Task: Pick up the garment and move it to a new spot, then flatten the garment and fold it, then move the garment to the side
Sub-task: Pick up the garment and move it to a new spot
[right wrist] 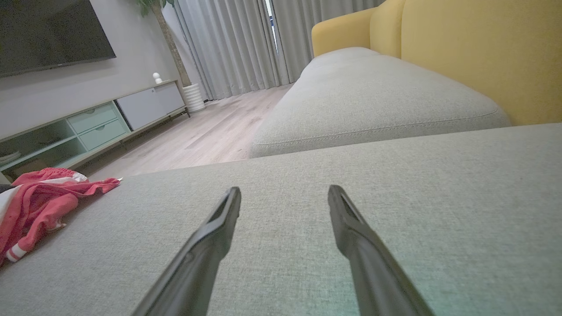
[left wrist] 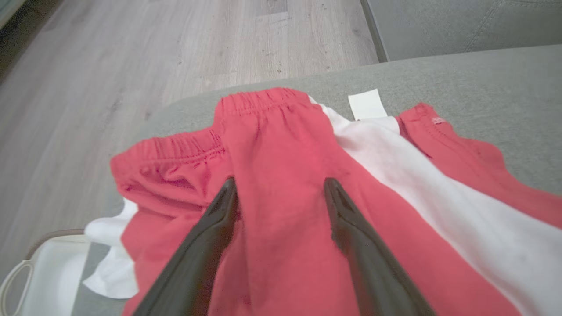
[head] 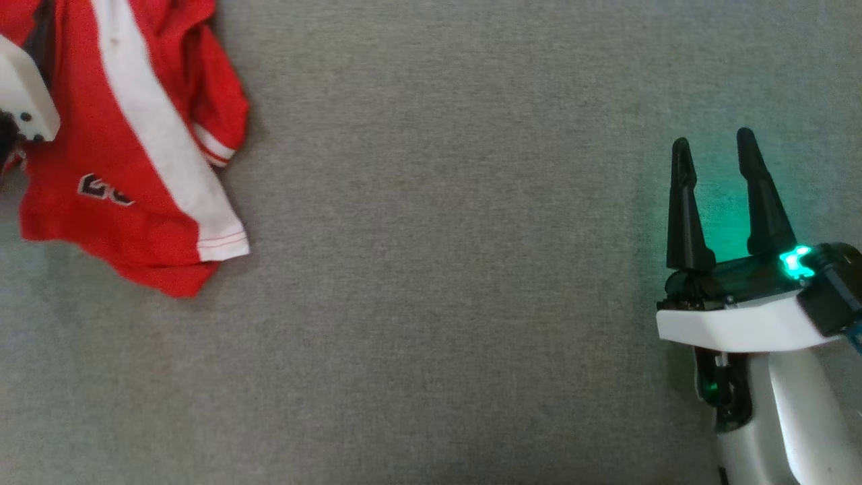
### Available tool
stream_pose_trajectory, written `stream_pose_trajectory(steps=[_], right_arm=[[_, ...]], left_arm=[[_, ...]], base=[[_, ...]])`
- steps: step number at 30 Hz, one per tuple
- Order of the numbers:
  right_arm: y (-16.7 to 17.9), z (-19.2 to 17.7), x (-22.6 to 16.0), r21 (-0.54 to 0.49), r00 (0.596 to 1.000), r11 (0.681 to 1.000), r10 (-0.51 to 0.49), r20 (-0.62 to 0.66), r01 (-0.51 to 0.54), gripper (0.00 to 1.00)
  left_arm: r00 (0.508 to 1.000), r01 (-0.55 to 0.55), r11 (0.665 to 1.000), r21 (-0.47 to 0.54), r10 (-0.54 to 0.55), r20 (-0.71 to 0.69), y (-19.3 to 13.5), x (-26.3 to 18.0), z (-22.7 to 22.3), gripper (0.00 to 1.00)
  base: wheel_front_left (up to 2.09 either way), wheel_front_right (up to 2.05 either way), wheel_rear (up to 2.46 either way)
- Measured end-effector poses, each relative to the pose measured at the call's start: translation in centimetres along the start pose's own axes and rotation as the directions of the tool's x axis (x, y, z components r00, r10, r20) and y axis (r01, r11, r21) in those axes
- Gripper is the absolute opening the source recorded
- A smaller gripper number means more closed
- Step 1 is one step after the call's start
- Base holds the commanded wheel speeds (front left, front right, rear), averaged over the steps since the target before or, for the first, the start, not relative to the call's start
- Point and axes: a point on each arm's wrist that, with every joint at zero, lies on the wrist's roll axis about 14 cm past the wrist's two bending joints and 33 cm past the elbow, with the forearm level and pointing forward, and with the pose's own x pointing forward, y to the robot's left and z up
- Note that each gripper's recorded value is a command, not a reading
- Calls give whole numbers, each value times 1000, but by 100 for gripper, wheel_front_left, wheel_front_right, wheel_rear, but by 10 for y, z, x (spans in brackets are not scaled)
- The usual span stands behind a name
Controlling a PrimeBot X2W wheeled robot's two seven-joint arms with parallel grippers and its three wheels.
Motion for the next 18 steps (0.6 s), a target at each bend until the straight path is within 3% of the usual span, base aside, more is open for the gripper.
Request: stream_pose_trajectory(steps=[6,7,8,14,18], right_arm=[[-11,0,-3,-10,1000,1000,-29,-1,29,100],[-11,1,-4,-11,1000,999,-30,0,30,100],[-12,2,-4,-12,1000,999,-31,2,31,100],[-8,12,-5,-18,999,1000,-25,25,25,100],[-2,21,-7,-13,999,1000,-11,44,11,100]], left_arm=[[997,23,999,-46,-26,-67,-11,17,-22,100],[998,19,998,-58,-23,-66,-10,18,-23,40],[998,15,998,-59,-19,-60,-9,18,-21,0],[999,2,998,-61,1,39,-2,7,2,0],[983,-4,999,-52,13,182,3,-10,36,0]], base=[[0,0,0],[0,0,0],[0,0,0],[0,0,0],[0,0,0]])
